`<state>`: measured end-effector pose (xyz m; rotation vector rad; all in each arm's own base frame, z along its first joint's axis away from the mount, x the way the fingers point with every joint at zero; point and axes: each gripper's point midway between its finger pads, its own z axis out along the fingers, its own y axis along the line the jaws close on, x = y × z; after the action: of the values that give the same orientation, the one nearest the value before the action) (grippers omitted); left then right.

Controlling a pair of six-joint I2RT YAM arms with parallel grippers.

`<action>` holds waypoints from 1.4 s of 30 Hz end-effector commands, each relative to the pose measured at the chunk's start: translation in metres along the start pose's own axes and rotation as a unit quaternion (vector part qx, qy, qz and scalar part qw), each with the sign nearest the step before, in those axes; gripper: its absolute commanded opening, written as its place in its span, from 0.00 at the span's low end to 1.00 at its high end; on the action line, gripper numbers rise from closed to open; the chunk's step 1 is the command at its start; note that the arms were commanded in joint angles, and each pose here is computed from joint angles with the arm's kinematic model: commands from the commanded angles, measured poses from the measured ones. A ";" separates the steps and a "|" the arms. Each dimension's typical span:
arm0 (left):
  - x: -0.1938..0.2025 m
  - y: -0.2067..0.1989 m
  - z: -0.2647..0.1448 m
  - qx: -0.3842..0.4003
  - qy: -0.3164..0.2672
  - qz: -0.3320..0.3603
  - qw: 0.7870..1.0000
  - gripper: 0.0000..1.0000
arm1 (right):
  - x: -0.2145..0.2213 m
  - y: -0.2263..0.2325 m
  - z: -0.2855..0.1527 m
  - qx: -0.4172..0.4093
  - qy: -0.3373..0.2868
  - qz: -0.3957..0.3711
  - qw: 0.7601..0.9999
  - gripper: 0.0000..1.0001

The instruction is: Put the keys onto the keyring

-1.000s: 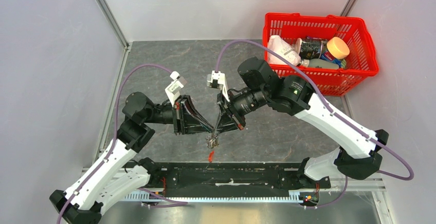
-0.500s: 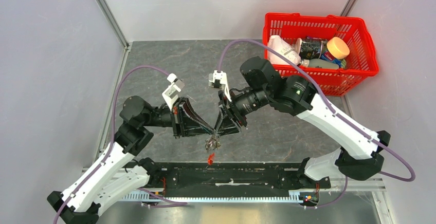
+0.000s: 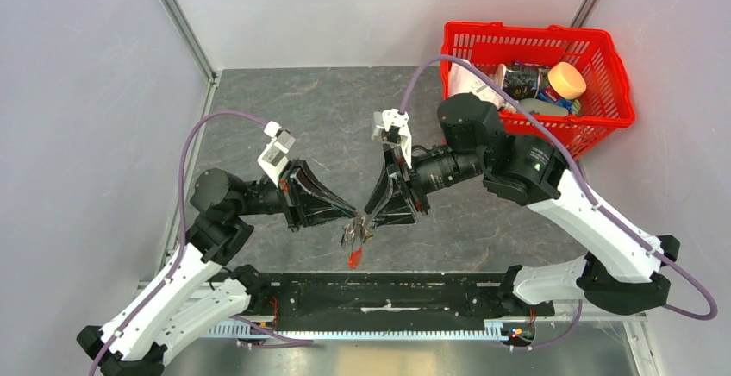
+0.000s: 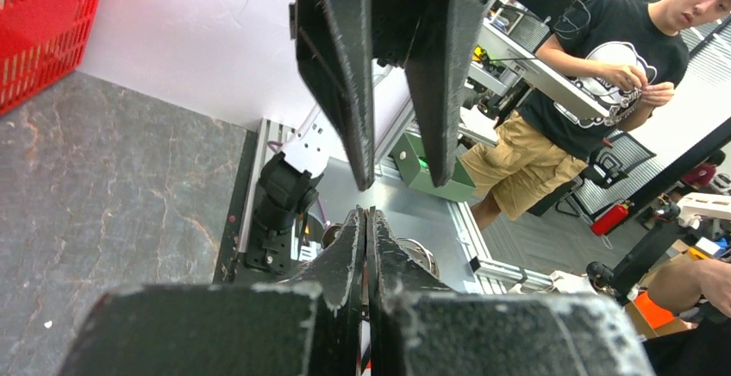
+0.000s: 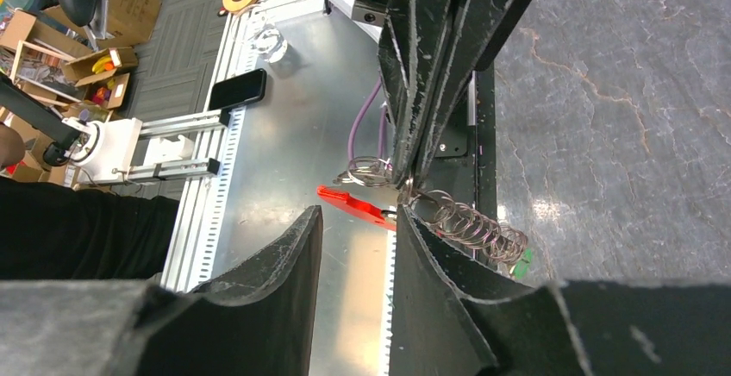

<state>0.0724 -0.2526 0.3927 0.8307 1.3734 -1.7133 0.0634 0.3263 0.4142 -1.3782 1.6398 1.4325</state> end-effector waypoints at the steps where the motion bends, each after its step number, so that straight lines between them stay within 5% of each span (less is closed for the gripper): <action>1: -0.021 -0.017 0.001 0.021 -0.041 0.037 0.998 0.02 | -0.006 0.002 0.001 -0.004 -0.016 -0.007 1.000 0.44; 14: -0.027 -0.020 0.003 0.034 -0.059 0.037 0.997 0.02 | -0.006 0.002 0.003 -0.008 -0.022 -0.006 1.000 0.39; 25: -0.033 -0.022 0.004 0.037 -0.073 0.044 0.996 0.02 | -0.009 0.002 0.003 -0.008 -0.028 -0.013 1.000 0.00; 42: -0.051 -0.029 0.002 0.045 -0.135 0.061 0.988 0.02 | -0.007 0.013 0.007 -0.035 -0.042 -0.012 0.998 0.00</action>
<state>0.0720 -0.2503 0.4273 0.7535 1.1492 -1.7334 0.0644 0.3369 0.4098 -1.3440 1.6025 1.4697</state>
